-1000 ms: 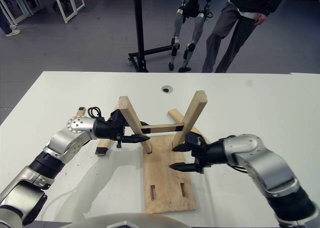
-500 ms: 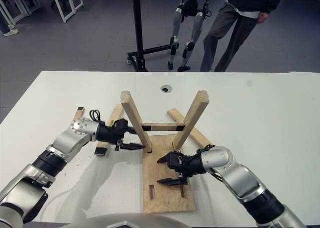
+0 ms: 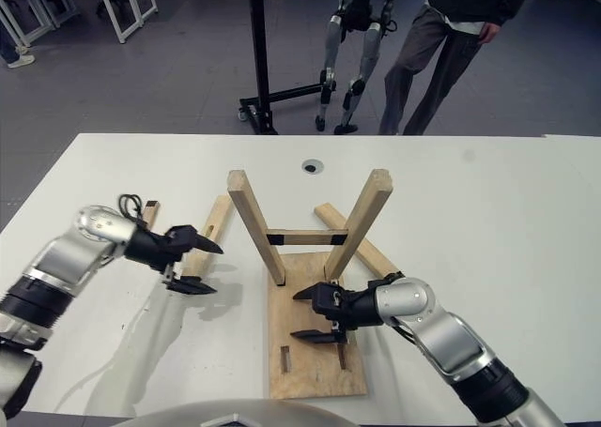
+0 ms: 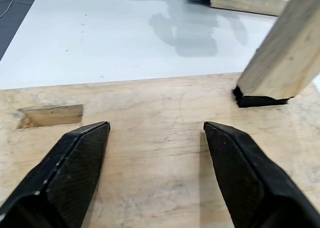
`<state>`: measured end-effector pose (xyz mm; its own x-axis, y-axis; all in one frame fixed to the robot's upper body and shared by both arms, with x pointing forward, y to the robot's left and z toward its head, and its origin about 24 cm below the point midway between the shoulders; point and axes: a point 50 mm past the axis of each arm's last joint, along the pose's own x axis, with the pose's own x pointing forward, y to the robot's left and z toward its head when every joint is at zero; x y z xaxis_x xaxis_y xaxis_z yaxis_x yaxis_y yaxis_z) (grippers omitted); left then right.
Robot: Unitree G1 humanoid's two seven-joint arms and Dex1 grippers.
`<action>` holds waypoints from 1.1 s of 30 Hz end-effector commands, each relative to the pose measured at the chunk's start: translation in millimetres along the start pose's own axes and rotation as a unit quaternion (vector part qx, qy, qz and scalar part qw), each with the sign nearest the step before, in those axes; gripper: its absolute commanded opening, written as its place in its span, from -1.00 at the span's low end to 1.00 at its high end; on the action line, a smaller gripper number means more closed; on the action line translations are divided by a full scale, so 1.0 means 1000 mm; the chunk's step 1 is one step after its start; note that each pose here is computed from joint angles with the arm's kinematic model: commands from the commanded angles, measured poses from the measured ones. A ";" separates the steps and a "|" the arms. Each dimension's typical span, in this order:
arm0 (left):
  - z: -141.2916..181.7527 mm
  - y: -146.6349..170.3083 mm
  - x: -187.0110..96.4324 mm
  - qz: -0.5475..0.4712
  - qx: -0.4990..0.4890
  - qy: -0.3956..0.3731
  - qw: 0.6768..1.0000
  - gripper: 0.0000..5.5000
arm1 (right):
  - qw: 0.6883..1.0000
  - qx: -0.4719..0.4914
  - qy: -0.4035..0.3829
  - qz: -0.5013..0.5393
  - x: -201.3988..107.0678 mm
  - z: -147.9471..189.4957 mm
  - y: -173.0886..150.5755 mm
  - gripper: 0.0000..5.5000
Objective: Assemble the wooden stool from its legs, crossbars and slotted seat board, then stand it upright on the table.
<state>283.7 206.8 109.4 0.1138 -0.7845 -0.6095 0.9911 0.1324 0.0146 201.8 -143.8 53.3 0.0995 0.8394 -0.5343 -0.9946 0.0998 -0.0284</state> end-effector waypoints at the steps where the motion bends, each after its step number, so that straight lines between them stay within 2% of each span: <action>1: 0.056 0.045 -0.046 0.234 -0.035 -0.155 0.959 0.64 | 0.995 0.045 0.062 -0.062 0.001 -0.029 -0.022 0.26; 3: 0.076 0.054 -0.054 0.319 -0.088 -0.221 0.918 0.64 | 0.995 0.047 0.053 -0.072 0.004 -0.028 -0.025 0.26; 5: 0.095 0.051 -0.053 0.359 -0.121 -0.266 0.886 0.64 | 0.995 0.050 0.047 -0.070 0.008 -0.028 -0.021 0.26; 11: 0.177 0.021 -0.011 0.343 -0.211 -0.385 0.830 0.21 | 0.995 0.055 0.046 -0.065 0.012 -0.031 -0.011 0.26; 12: 0.188 0.018 -0.009 0.342 -0.208 -0.389 0.830 0.16 | 0.995 0.054 0.046 -0.066 0.013 -0.031 -0.010 0.26; 16: 0.210 0.009 -0.009 0.327 -0.208 -0.388 0.836 0.16 | 0.995 0.059 0.046 -0.065 0.017 -0.034 -0.005 0.26; 21: 0.200 -0.004 0.010 0.228 -0.278 -0.353 0.864 0.16 | 0.995 0.060 0.045 -0.069 0.020 -0.034 -0.004 0.26; 24: 0.190 -0.007 0.018 0.204 -0.295 -0.328 0.874 0.16 | 0.995 0.058 0.044 -0.072 0.020 -0.034 -0.006 0.26; 26: 0.196 0.001 0.006 0.251 -0.281 -0.366 0.851 0.16 | 0.995 0.055 0.044 -0.072 0.021 -0.032 -0.008 0.26; 28: 0.227 0.012 -0.043 0.321 -0.210 -0.483 0.787 0.16 | 0.995 0.053 0.044 -0.074 0.021 -0.032 -0.008 0.26; 30: 0.261 0.004 -0.097 0.341 -0.131 -0.603 0.710 0.16 | 0.995 0.053 0.045 -0.074 0.020 -0.033 -0.008 0.26; 31: 0.270 0.000 -0.112 0.343 -0.105 -0.633 0.686 0.16 | 0.995 0.052 0.046 -0.074 0.020 -0.033 -0.008 0.26; 32: 0.273 -0.001 -0.112 0.335 -0.107 -0.632 0.691 0.16 | 0.995 0.052 0.046 -0.074 0.020 -0.033 -0.008 0.26; 33: 0.270 0.001 -0.103 0.325 -0.119 -0.614 0.709 0.16 | 0.995 0.052 0.046 -0.074 0.019 -0.033 -0.008 0.26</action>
<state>291.5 130.8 386.5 0.6697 -0.3810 0.6375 0.6529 0.7112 -0.2608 224.2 -132.6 45.8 0.2739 0.8415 -0.4656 -0.9612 0.2559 -0.1031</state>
